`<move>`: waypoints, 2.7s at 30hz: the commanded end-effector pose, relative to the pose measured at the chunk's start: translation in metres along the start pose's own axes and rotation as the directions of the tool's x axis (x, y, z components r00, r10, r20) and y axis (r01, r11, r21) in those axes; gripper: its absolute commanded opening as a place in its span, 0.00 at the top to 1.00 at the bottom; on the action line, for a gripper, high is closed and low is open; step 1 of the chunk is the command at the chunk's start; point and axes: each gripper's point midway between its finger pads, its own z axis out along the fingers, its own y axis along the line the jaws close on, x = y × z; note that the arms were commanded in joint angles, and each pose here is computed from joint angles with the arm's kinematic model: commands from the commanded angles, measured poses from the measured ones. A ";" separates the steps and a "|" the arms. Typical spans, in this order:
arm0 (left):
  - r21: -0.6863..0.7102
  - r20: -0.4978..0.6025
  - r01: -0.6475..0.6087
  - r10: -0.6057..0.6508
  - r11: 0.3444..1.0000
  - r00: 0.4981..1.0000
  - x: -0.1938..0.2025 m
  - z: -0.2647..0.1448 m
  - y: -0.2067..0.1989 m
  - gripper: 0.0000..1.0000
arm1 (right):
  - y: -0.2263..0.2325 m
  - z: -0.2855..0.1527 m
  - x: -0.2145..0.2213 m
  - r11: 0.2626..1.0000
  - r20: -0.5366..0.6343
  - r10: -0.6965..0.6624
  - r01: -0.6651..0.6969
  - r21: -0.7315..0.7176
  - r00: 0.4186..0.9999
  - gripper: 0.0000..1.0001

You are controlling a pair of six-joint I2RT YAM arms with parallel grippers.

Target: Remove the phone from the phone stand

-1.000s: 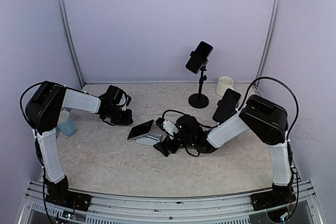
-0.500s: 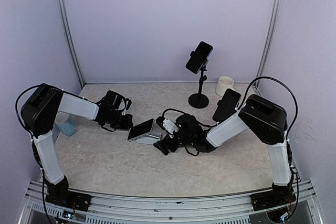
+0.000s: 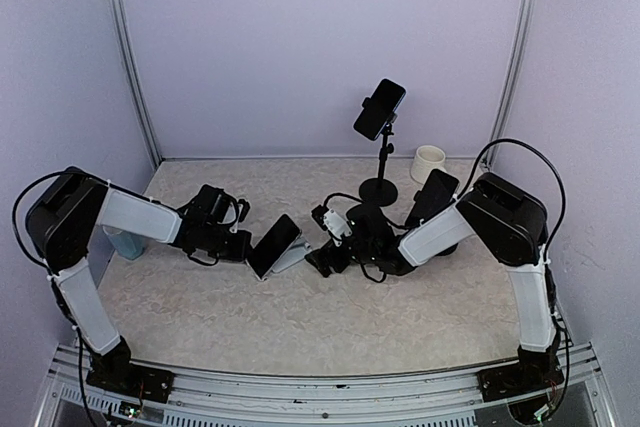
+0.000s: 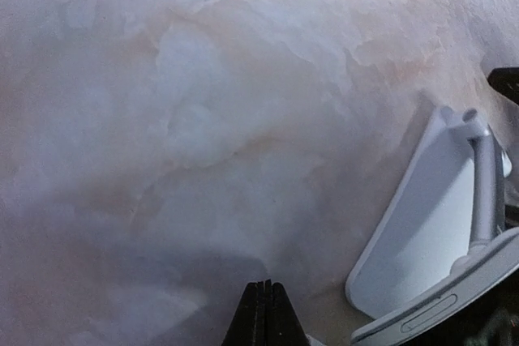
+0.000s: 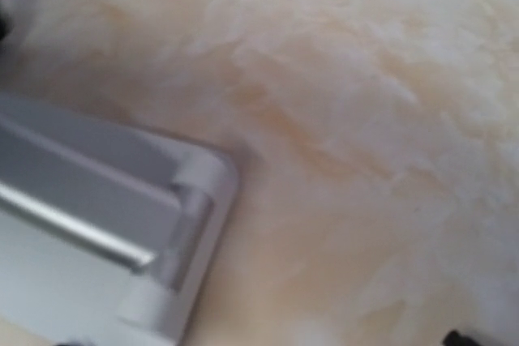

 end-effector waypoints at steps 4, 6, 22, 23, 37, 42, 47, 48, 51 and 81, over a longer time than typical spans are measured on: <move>0.042 -0.170 0.016 -0.009 0.999 0.985 0.072 0.000 -0.019 0.97 | -0.020 0.012 0.029 0.999 -0.097 0.032 -0.028 0.040 0.995 0.04; 0.057 -0.165 0.040 -0.030 0.998 0.986 0.075 0.000 -0.025 0.96 | -0.021 0.011 0.029 0.999 -0.100 0.034 -0.030 0.037 0.994 0.04; -0.011 0.123 0.068 -0.066 0.998 0.990 0.025 -0.058 -0.014 0.23 | 0.000 -0.033 -0.005 0.995 -0.041 0.048 -0.051 -0.087 0.998 0.04; -0.014 0.153 0.068 -0.065 0.998 0.986 0.019 -0.065 -0.014 0.13 | 0.000 -0.037 -0.007 0.995 -0.037 0.049 -0.052 -0.089 0.998 0.04; -0.038 0.429 0.053 -0.032 0.998 0.903 -0.042 -0.142 -0.039 0.01 | 0.008 -0.095 -0.047 0.992 0.062 0.057 -0.050 -0.115 0.996 0.00; -0.038 0.419 -0.062 0.072 0.997 0.905 -0.038 -0.148 -0.075 0.01 | 0.013 -0.110 -0.058 0.988 0.080 0.065 -0.053 -0.143 0.995 0.00; -0.019 0.360 -0.072 0.074 0.997 0.930 -0.022 -0.132 -0.092 0.01 | 0.018 -0.120 -0.058 0.983 0.080 0.086 -0.072 -0.168 0.993 0.00; -0.020 0.344 -0.074 0.076 0.997 0.936 -0.019 -0.127 -0.095 0.01 | 0.019 -0.122 -0.057 0.982 0.079 0.092 -0.078 -0.169 0.993 0.00; -0.037 0.301 -0.068 0.076 0.997 0.951 -0.008 -0.113 -0.100 0.01 | 0.019 -0.128 -0.053 0.982 0.073 0.103 -0.090 -0.165 0.992 0.00; -0.172 0.144 -0.095 0.121 0.981 0.982 0.013 -0.030 -0.108 0.03 | 0.016 -0.140 -0.034 0.980 0.064 0.151 -0.141 -0.142 0.986 0.00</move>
